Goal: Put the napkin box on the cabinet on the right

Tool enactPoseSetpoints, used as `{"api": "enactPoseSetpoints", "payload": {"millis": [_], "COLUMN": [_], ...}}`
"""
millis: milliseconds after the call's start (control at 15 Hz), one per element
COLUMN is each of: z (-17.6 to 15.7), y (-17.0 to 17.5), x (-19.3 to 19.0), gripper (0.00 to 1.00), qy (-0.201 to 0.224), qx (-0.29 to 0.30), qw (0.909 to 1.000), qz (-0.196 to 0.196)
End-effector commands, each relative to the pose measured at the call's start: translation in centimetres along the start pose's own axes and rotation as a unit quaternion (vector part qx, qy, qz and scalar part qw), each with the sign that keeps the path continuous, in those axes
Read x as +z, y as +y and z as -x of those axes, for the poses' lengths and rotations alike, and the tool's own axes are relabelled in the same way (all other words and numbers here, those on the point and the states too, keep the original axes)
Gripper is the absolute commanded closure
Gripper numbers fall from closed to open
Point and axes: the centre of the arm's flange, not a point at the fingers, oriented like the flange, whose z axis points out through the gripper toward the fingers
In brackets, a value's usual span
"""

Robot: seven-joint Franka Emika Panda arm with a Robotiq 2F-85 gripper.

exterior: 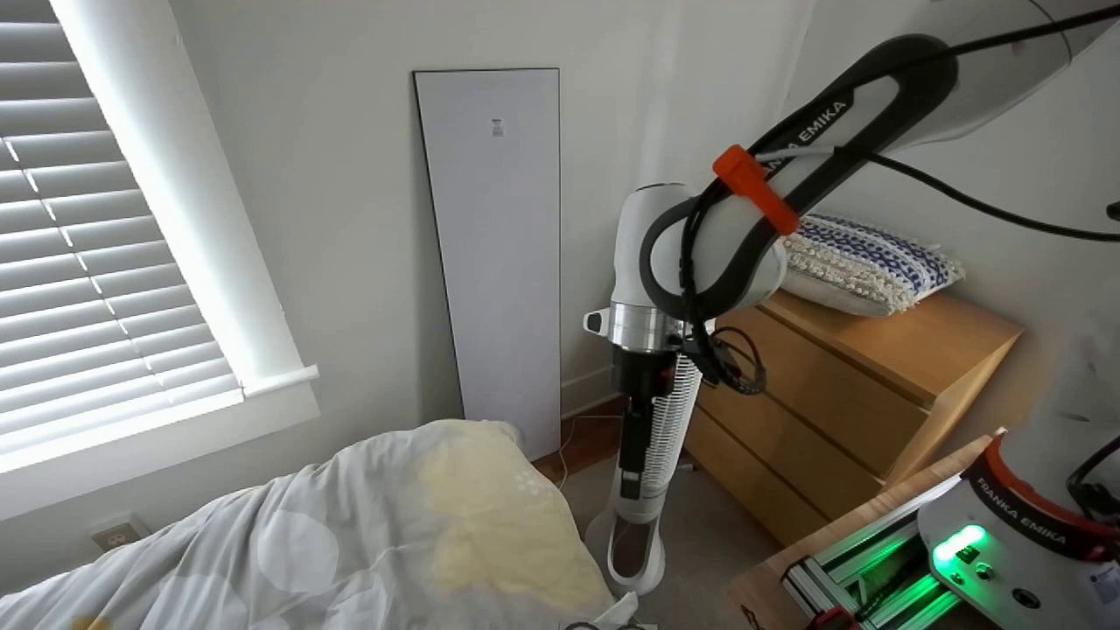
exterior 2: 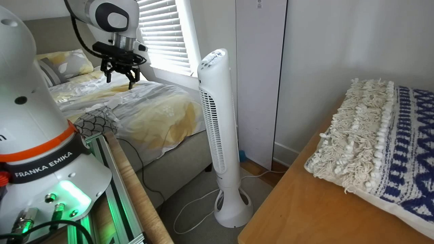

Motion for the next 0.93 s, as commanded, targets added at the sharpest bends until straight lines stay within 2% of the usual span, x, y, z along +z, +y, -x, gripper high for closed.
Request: {"api": "enactPoseSetpoints", "payload": {"millis": [0,200,400,867], "z": [-2.2,-4.2,-5.4,-5.5], "y": [0.2,0.1,0.1,0.1], "x": [1.9,4.4,7.6,14.8], "gripper": [0.00,0.00,0.00,0.00], "qy": [-0.009,-0.010,-0.021,-0.041], "qx": [-0.047,-0.101,-0.126,-0.127], "qw": [0.9983,0.9930,0.9871,0.9722], "qz": [-0.034,-0.060,-0.097,-0.192]}}
